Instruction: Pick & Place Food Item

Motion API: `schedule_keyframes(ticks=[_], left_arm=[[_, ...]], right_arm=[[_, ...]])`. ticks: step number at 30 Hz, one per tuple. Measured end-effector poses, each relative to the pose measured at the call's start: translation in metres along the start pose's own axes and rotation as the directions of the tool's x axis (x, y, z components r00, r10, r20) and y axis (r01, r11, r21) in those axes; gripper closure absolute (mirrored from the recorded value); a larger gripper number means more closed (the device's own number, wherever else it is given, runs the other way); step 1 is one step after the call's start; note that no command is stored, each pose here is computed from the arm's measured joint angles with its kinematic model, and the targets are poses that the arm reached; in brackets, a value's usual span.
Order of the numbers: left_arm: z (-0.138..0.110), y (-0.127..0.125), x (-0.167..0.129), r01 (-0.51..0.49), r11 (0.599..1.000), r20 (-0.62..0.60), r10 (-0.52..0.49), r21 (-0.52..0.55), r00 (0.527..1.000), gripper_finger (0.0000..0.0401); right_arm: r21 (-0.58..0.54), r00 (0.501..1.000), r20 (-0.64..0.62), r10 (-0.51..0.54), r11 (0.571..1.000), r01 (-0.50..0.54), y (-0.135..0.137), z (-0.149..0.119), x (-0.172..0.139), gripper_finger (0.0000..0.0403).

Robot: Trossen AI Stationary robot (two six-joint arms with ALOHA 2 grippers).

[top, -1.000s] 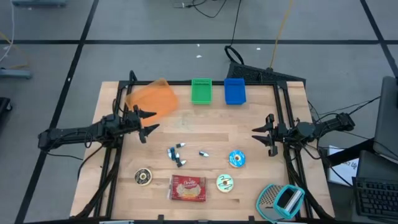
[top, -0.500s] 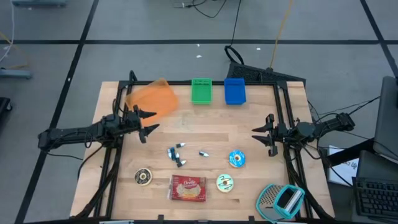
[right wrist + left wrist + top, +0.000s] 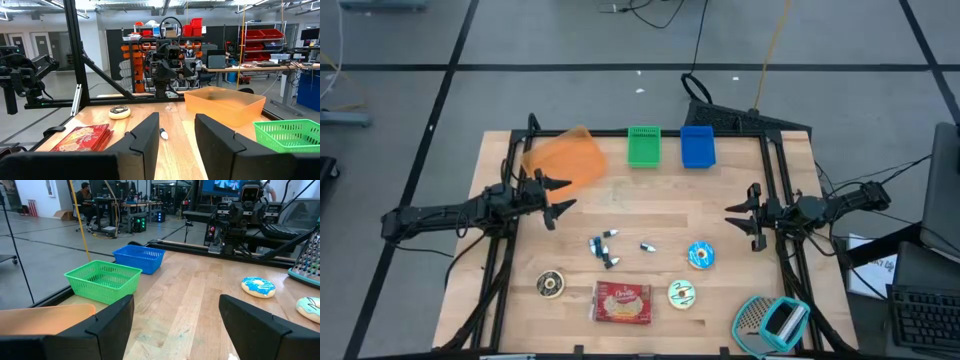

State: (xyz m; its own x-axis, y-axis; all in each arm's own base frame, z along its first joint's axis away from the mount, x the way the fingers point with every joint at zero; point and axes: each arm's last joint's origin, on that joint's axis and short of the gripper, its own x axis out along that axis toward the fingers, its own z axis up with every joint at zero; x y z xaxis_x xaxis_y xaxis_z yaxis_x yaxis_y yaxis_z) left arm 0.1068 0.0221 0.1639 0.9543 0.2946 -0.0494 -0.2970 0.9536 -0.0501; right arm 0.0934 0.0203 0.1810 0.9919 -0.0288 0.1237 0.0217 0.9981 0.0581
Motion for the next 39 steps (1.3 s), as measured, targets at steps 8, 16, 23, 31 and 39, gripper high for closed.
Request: schedule_keyframes(ticks=[8,16,23,31,39], left_arm=[[0.0,0.0,0.0,0.0,1.0,0.0,0.0,0.0,1.0,0.0105],[0.0,0.0,0.0,0.0,1.0,0.0,0.0,0.0,1.0,0.0105],[0.0,0.0,0.0,0.0,1.0,0.0,0.0,0.0,1.0,0.0105],[0.0,0.0,0.0,0.0,1.0,0.001,0.0,0.0,1.0,0.0105],[0.0,0.0,0.0,0.0,1.0,0.0,0.0,0.0,1.0,0.0105]], right_arm=[[0.001,1.0,0.001,0.0,1.0,0.0,0.0,0.0,0.0,0.0289],[0.361,0.996,0.028,0.08,0.929,-0.084,0.002,0.003,0.0,0.0289],[0.561,0.992,0.067,0.11,0.818,-0.128,0.003,0.007,0.0,0.0289],[0.496,0.994,0.081,0.075,0.862,-0.106,0.002,0.008,0.0,0.0289],[0.331,0.997,0.074,0.004,0.943,-0.029,0.002,0.008,0.006,0.0247]])
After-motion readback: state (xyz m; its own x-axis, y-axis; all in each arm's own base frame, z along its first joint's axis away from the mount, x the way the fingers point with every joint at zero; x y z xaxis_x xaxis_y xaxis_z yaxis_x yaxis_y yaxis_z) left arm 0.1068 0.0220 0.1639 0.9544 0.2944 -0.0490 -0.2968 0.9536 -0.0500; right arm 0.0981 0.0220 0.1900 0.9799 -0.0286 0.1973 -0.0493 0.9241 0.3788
